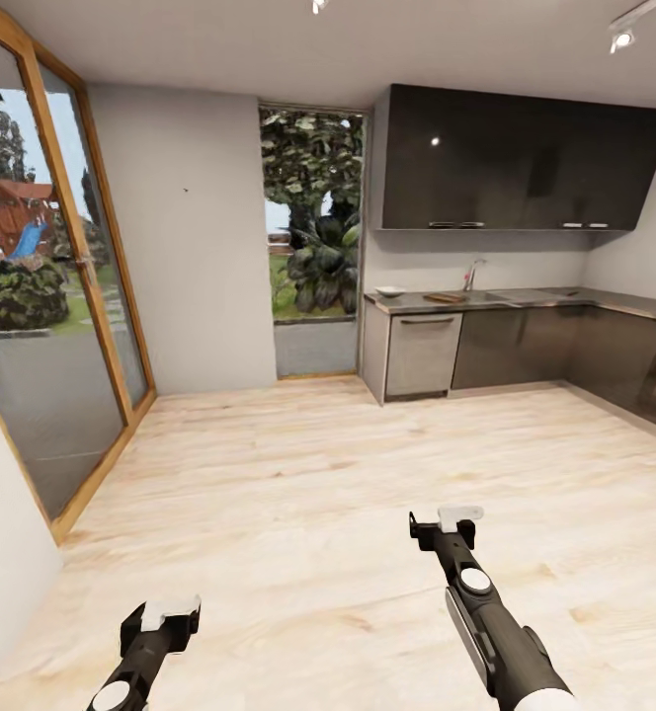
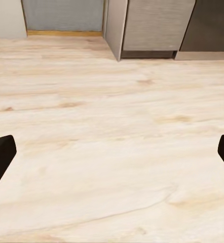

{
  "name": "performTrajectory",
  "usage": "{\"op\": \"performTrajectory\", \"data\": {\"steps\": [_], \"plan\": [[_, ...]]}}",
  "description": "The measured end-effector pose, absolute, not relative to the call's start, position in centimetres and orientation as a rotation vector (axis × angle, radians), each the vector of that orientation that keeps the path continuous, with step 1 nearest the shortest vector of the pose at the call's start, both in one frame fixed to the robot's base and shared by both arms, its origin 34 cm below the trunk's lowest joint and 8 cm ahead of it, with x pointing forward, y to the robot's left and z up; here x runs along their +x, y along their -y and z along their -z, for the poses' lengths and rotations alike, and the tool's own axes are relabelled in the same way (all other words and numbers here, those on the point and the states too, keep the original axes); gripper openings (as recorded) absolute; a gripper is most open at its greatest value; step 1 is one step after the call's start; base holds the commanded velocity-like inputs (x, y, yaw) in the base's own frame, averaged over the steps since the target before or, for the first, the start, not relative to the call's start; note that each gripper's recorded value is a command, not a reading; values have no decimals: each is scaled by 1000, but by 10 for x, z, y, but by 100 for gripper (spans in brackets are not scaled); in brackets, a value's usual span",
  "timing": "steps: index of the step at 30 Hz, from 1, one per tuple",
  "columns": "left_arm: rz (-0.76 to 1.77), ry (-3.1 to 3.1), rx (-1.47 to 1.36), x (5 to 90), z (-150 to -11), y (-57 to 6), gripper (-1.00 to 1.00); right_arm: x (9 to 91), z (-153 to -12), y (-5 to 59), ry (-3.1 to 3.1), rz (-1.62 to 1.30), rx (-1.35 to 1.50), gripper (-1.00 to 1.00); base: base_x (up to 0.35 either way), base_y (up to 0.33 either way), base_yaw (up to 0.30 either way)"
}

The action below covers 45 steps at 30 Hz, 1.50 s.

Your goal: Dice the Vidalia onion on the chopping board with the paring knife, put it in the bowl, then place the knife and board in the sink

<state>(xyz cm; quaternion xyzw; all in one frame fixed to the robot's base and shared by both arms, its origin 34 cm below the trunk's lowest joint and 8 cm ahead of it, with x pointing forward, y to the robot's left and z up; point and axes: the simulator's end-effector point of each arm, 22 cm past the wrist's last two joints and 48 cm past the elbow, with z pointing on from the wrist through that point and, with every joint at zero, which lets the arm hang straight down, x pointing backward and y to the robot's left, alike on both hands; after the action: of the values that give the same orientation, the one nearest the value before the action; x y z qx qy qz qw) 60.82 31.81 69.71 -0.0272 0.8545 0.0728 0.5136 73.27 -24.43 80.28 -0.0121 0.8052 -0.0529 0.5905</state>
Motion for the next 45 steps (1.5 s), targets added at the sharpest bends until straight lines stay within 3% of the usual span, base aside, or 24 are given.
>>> {"op": "performTrajectory", "data": {"steps": [45], "plan": [[-177, -2055, -66, 608, -697, -318, 100, 733, -803, 244, -1874, 124, -29, 100, 282, -195, 0]]}}
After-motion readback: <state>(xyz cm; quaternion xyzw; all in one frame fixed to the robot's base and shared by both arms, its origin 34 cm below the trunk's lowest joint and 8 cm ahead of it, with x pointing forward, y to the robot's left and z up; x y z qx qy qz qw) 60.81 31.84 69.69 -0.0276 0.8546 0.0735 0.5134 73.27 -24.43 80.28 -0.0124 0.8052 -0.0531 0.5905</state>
